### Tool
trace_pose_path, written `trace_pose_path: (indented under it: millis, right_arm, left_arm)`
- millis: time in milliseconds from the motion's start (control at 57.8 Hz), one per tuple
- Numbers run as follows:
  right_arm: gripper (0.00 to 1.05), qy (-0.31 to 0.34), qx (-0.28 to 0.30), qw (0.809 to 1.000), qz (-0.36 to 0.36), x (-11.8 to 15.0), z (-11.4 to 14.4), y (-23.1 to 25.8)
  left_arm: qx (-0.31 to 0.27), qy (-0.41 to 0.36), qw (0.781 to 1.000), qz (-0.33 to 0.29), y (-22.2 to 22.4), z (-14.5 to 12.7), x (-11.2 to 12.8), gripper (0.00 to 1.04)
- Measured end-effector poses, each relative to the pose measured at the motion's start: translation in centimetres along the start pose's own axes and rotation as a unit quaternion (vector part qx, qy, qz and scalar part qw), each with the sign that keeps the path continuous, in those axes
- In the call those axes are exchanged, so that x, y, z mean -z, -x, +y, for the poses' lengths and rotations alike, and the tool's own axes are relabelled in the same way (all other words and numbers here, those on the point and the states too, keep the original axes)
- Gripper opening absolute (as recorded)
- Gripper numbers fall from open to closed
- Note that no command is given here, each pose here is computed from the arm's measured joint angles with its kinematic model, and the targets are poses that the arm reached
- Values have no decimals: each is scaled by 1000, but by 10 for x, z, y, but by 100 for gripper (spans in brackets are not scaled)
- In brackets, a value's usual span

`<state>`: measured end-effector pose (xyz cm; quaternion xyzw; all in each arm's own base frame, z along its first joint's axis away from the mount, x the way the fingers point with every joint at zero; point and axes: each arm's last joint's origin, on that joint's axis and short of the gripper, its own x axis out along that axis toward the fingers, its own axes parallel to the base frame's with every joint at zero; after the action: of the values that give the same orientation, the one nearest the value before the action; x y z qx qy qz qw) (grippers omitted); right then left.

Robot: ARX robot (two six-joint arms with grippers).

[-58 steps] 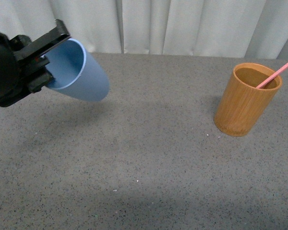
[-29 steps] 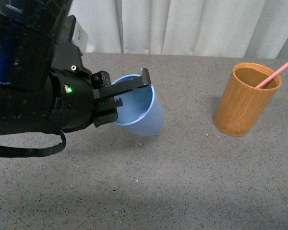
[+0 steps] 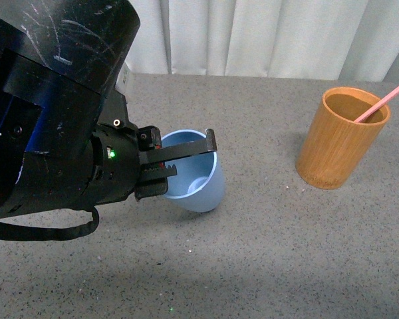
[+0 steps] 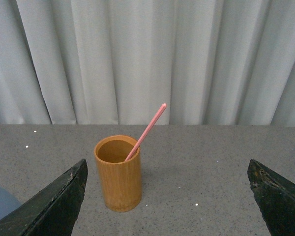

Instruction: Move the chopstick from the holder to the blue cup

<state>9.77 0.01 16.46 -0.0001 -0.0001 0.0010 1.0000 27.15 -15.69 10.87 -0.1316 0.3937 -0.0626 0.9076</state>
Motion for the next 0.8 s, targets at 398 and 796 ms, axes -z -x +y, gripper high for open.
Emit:
trace_pose_path:
  millis: [398,796]
  right_arm:
    - [95,0,0,1000,0,0,0,0]
    - [95,0,0,1000,0,0,0,0]
  left_arm:
    - [8,2,1000,-6,0,-4,-2,50]
    - [6,68,996,-64,15,5,-27,98]
